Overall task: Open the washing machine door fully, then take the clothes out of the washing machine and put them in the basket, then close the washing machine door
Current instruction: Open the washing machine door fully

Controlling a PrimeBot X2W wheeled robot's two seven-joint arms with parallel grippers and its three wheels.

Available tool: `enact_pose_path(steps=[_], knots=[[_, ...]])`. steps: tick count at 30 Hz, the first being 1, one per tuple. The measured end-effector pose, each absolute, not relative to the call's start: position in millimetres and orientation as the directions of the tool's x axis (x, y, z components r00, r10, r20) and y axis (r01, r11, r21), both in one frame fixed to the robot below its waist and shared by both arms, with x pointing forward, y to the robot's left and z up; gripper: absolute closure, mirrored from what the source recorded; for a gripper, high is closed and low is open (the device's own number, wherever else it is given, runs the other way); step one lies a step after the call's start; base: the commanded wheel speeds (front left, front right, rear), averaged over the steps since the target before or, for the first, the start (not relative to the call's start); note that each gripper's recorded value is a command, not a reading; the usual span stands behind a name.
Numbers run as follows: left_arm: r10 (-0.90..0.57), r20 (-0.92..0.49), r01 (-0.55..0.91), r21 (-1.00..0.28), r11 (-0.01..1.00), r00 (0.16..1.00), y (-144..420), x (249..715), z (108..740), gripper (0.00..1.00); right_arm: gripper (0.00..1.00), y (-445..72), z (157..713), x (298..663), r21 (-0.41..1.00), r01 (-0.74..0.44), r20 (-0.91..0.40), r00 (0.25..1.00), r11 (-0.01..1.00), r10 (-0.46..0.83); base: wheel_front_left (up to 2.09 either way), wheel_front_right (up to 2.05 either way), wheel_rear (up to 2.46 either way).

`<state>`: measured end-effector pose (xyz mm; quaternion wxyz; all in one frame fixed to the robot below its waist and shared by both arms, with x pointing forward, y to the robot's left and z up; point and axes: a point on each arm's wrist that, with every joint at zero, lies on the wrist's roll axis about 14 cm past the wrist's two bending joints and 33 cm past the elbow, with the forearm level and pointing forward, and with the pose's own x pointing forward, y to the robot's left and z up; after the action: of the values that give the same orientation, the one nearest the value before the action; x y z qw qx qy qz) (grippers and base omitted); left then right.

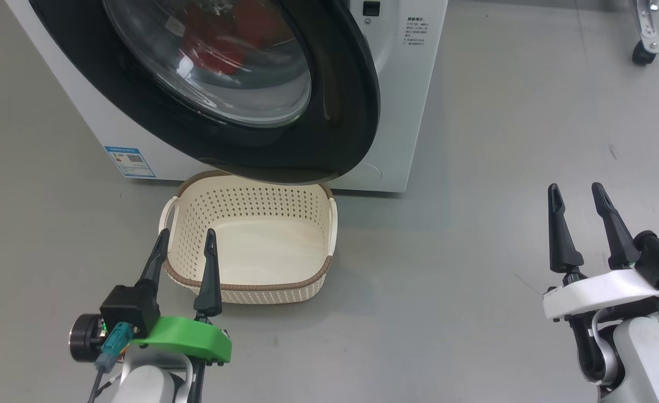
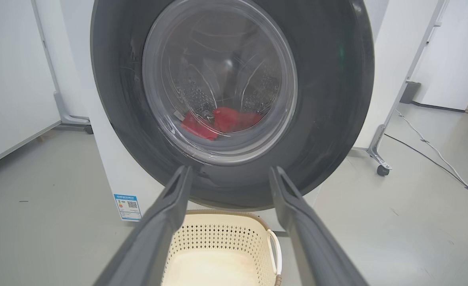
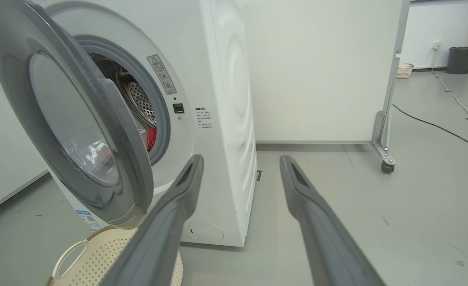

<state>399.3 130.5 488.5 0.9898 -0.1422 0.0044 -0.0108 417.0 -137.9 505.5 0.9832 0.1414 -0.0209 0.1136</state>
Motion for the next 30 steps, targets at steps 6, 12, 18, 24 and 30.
enact_pose_path(steps=[6, 12, 18, 24, 30], knots=[[-0.030, -0.034, 0.019, -0.281, 0.959, 0.999, 128, 400, 478, 0.00, 0.00, -137, 505, 429, 0.257, -0.254, 0.078, 0.967, 0.932, 0.242, 0.00, 0.00, 0.00], [-0.028, -0.064, 0.009, -0.280, 0.960, 0.998, 129, 402, 467, 0.00, 0.00, -127, 527, 460, 0.164, -0.350, 0.138, 0.934, 0.922, 0.330, 0.00, 0.00, 0.00], [-0.024, -0.062, 0.006, -0.271, 0.962, 0.998, 132, 416, 465, 0.00, 1.00, -110, 548, 495, 0.171, -0.420, 0.181, 0.902, 0.891, 0.391, 0.00, 0.00, 0.00], [-0.019, -0.083, -0.004, -0.268, 0.963, 0.996, 135, 425, 454, 0.00, 1.00, -90, 556, 529, 0.321, -0.464, 0.183, 0.886, 0.825, 0.427, 0.00, 0.00, 0.00], [-0.013, -0.093, -0.014, -0.276, 0.961, 0.996, 139, 434, 450, 0.00, 1.00, -70, 551, 559, 0.529, -0.464, 0.146, 0.875, 0.711, 0.462, 0.00, 0.00, 0.00]])
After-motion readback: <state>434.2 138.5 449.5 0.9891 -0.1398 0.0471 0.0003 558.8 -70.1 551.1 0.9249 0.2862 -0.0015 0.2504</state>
